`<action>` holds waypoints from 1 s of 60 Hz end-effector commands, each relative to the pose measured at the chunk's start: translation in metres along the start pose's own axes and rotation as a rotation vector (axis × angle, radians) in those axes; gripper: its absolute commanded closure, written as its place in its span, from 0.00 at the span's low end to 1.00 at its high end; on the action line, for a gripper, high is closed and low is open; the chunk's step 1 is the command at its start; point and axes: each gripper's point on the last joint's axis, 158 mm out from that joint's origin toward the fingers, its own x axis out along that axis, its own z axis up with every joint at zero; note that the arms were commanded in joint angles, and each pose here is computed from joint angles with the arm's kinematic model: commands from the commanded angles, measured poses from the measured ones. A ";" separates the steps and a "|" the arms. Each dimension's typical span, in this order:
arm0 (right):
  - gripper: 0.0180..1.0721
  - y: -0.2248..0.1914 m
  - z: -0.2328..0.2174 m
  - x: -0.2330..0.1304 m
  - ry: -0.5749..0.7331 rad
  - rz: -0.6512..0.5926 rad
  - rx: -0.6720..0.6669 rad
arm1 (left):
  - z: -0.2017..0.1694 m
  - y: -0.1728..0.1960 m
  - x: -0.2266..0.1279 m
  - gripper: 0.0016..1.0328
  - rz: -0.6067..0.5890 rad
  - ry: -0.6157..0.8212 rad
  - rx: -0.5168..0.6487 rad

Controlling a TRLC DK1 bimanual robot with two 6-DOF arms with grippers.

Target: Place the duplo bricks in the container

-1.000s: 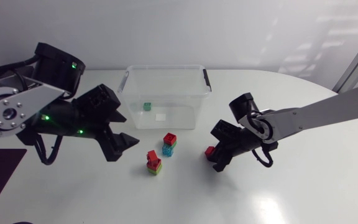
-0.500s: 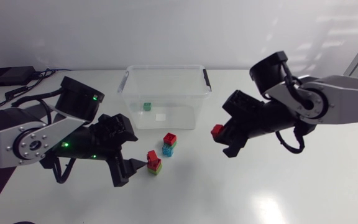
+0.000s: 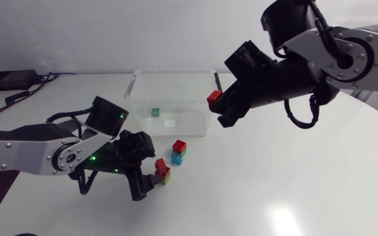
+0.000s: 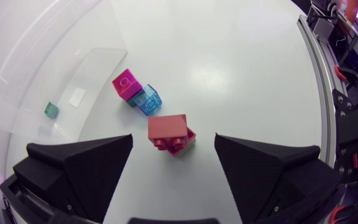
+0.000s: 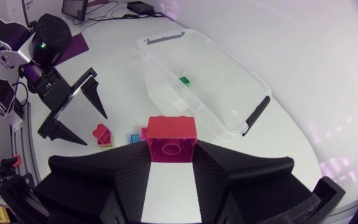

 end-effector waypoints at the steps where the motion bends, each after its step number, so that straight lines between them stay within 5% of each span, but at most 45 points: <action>1: 0.74 -0.005 0.011 0.008 -0.010 -0.010 0.021 | -0.008 -0.010 0.011 0.11 -0.035 0.014 -0.001; 10: 0.73 -0.012 0.021 0.019 -0.020 -0.017 0.033 | -0.006 -0.011 0.022 0.17 -0.048 0.017 -0.009; 14: 0.73 -0.014 0.024 0.023 -0.024 -0.020 0.035 | -0.007 -0.011 0.027 0.31 -0.055 0.026 -0.017; 21: 0.73 -0.017 0.026 0.031 -0.026 -0.022 0.039 | -0.001 -0.005 0.029 0.74 -0.061 0.015 -0.045; 60: 0.72 -0.037 0.045 0.068 -0.033 -0.039 0.038 | 0.030 0.008 -0.020 0.77 -0.030 -0.098 -0.077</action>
